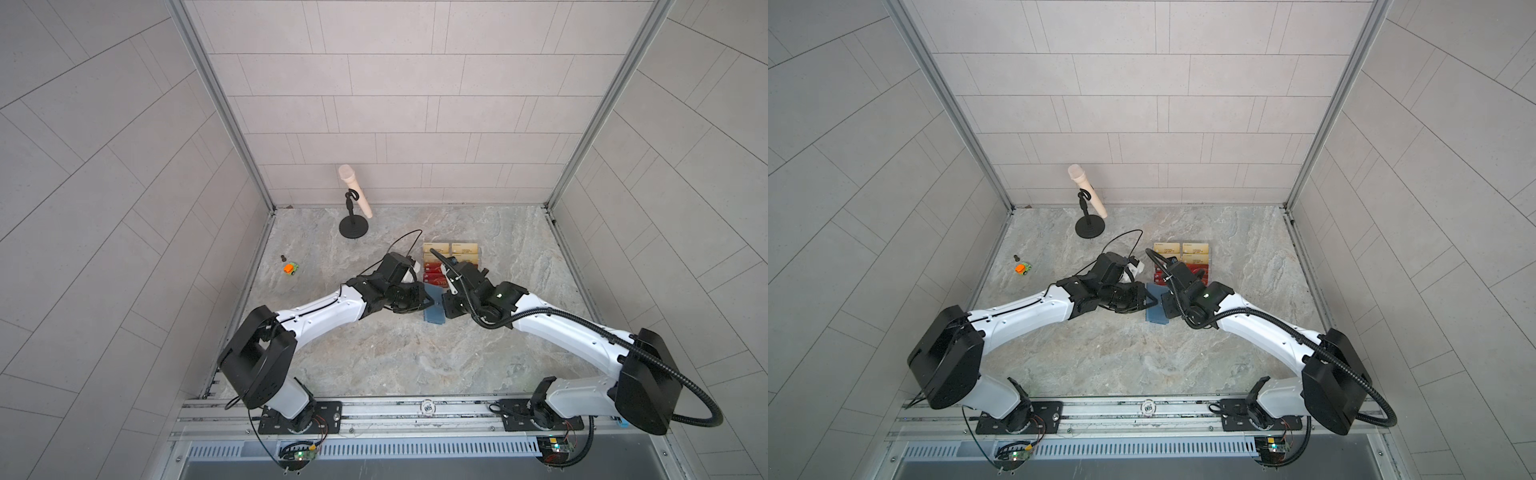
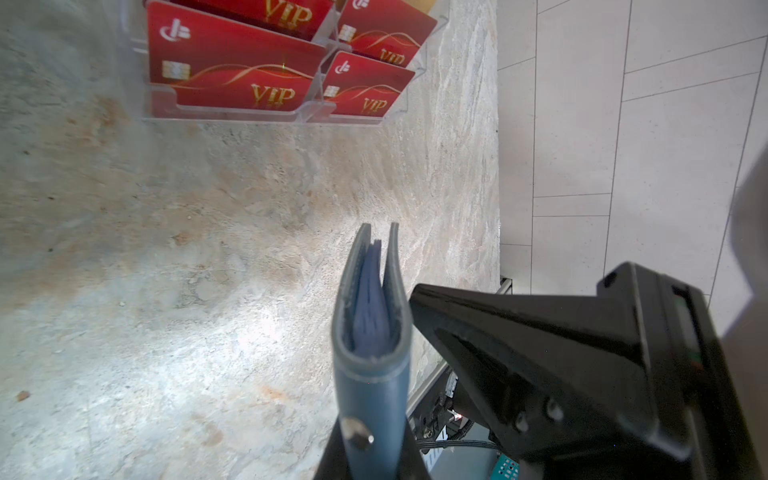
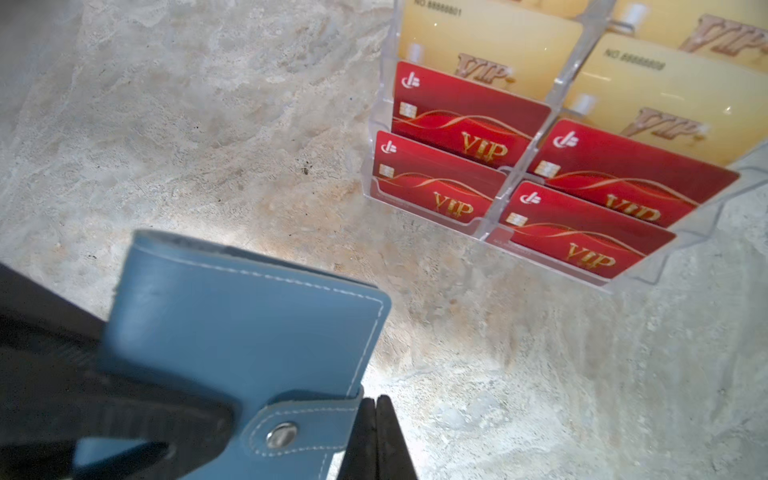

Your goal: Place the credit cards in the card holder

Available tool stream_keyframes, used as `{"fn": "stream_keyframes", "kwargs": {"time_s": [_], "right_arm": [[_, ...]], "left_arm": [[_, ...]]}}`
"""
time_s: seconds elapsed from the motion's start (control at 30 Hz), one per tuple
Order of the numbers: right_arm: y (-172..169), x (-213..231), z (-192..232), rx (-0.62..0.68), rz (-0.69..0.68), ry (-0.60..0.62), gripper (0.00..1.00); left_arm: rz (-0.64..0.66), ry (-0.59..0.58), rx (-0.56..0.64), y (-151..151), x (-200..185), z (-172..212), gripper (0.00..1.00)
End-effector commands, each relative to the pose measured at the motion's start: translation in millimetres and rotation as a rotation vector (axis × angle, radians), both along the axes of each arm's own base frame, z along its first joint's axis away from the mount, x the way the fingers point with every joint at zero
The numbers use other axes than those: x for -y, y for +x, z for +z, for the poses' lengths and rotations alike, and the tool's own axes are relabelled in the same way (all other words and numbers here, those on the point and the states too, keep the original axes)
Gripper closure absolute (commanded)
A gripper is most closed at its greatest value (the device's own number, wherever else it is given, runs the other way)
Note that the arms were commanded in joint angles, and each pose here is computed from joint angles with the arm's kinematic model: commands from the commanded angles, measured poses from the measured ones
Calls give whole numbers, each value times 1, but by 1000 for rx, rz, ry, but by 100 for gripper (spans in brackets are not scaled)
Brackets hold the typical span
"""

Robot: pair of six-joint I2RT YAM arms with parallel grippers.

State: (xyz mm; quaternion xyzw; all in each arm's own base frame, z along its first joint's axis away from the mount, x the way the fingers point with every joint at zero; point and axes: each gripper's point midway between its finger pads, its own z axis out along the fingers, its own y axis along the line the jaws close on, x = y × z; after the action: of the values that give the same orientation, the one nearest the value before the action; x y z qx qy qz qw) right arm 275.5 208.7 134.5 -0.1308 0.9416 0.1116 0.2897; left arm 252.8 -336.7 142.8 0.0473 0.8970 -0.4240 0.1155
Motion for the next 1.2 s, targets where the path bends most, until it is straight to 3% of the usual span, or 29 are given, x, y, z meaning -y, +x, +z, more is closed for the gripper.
{"fn": "stream_keyframes", "kwargs": {"time_s": [0.0,0.1,0.23,0.4,0.83,1.17], "right_arm": [[-11,0,14,-2,23,60,100],[-16,4,23,-11,26,124,100],[-26,-9,50,27,120,194,73],[-38,-38,52,25,242,194,62],[-24,-30,25,54,214,0,59],[-12,-21,19,97,202,-96,67]], "left_arm": [[-29,-57,66,-4,3,23,100],[-31,-48,68,-8,-2,19,100],[-17,-12,64,-8,-7,16,100],[-11,-59,62,-6,-1,25,100],[-59,-181,66,-15,10,53,100],[-120,-233,63,-28,11,68,100]]}}
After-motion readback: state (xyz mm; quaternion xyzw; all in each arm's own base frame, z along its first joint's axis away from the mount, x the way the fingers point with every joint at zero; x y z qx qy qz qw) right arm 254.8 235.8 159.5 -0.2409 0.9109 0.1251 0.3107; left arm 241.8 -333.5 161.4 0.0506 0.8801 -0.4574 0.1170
